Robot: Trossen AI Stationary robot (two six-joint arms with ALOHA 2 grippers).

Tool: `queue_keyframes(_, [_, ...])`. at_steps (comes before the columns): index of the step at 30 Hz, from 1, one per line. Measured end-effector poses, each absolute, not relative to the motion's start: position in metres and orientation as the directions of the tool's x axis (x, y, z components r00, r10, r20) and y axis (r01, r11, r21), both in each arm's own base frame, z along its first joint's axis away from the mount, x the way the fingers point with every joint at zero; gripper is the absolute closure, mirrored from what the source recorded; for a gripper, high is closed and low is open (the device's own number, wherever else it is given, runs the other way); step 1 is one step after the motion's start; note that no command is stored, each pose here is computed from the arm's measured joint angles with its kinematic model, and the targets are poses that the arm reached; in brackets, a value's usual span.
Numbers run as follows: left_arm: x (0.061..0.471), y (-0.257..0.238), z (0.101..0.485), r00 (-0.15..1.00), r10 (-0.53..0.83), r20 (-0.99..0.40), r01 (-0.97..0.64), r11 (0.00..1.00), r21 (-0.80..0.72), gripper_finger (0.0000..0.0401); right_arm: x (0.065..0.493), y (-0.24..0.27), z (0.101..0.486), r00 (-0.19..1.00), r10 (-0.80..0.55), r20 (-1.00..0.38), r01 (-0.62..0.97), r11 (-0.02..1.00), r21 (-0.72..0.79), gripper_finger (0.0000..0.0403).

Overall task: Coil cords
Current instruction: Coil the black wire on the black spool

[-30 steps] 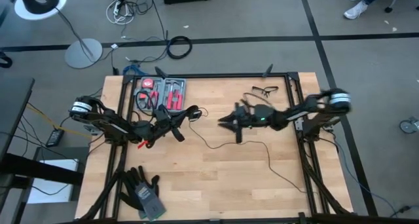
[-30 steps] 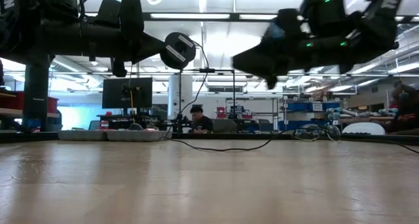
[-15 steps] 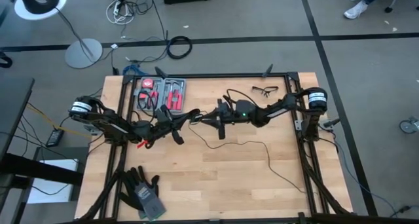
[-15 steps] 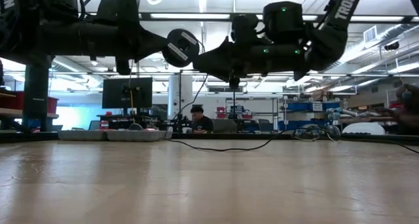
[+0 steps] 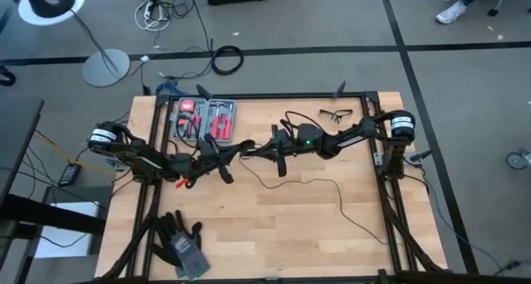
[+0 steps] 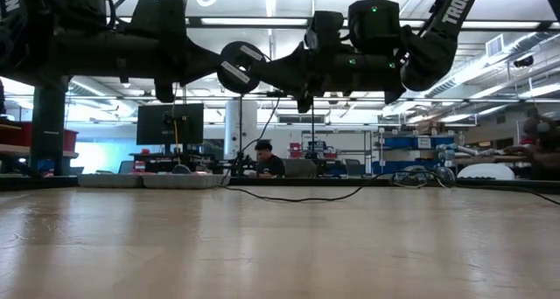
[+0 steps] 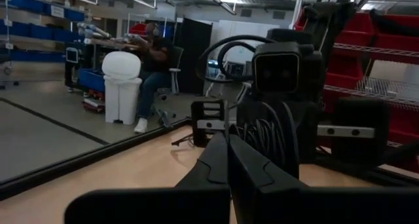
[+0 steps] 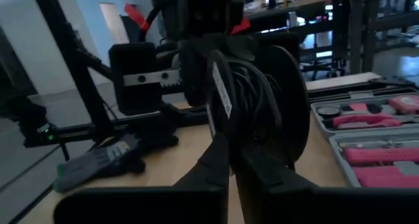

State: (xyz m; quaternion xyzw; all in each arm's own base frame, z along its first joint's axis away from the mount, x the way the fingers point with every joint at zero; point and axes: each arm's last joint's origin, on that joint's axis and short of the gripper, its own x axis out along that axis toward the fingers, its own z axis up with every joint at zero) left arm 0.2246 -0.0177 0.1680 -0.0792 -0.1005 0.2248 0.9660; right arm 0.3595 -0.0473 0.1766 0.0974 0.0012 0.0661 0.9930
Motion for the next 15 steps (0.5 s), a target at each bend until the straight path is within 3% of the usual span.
queue_keyframes(15, [0.227,-0.019,0.155,0.911,0.410,0.044,-0.381,0.878,-0.289,0.0401,0.350,-0.061,0.186,0.984,0.159,-0.075,-0.140,0.966,0.217,0.0401])
